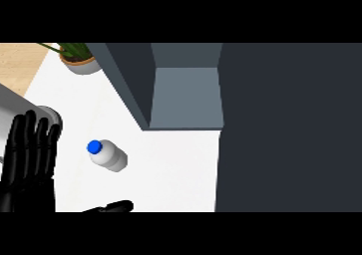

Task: Pick up the bottled water, place it into the cabinet and close the cabinet

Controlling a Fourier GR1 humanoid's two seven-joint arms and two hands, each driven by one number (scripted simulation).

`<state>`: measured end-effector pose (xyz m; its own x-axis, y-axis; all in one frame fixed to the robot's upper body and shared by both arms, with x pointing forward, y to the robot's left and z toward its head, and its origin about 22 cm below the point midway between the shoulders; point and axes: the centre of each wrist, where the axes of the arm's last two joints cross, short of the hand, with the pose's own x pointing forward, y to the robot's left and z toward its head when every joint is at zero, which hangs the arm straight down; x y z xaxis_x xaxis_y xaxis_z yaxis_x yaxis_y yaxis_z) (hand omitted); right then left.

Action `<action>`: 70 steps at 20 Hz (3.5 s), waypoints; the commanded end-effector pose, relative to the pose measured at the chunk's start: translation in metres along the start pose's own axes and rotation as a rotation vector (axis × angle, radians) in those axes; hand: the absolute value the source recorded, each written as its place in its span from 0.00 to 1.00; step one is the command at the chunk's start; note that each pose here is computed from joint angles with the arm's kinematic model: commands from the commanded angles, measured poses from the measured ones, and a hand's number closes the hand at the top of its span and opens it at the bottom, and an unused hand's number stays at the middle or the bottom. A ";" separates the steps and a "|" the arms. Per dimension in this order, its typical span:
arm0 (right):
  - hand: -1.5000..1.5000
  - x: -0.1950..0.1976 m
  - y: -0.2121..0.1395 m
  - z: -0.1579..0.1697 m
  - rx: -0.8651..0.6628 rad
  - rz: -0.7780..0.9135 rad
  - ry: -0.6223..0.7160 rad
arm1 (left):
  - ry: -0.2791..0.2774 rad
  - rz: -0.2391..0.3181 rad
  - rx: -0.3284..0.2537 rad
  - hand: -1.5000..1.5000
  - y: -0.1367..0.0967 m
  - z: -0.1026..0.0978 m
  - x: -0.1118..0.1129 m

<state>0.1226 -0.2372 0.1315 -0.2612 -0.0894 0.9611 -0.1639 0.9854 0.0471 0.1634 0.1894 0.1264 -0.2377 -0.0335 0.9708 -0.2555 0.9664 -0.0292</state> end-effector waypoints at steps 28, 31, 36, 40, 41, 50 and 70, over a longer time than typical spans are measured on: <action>0.00 0.028 0.017 0.063 0.007 0.017 -0.006 | 0.169 -0.105 0.182 0.00 0.041 0.003 -0.148; 0.00 0.021 0.007 0.073 0.016 0.020 -0.005 | 0.175 -0.068 0.205 0.00 0.050 -0.007 -0.168; 0.00 0.034 0.013 0.082 0.008 0.019 0.001 | 0.165 -0.093 0.247 0.00 0.044 -0.007 -0.207; 0.00 0.020 0.007 0.078 -0.003 0.022 -0.003 | 0.177 -0.084 0.267 0.00 0.068 0.014 -0.239; 0.00 0.020 0.008 0.083 0.001 0.015 -0.013 | 0.181 -0.079 0.258 0.00 0.057 -0.008 -0.242; 0.00 0.025 0.007 0.094 0.020 0.005 0.010 | 0.199 0.105 0.141 0.00 0.064 0.012 -0.281; 0.00 0.025 0.012 0.089 0.006 0.008 0.019 | 0.129 0.281 0.193 1.00 0.043 -0.009 -0.303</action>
<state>0.0297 -0.2433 0.1044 -0.2126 -0.0519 0.9758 -0.1662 0.9860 0.0162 0.2154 0.2430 -0.1709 -0.2028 0.2459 0.9478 -0.3914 0.8669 -0.3086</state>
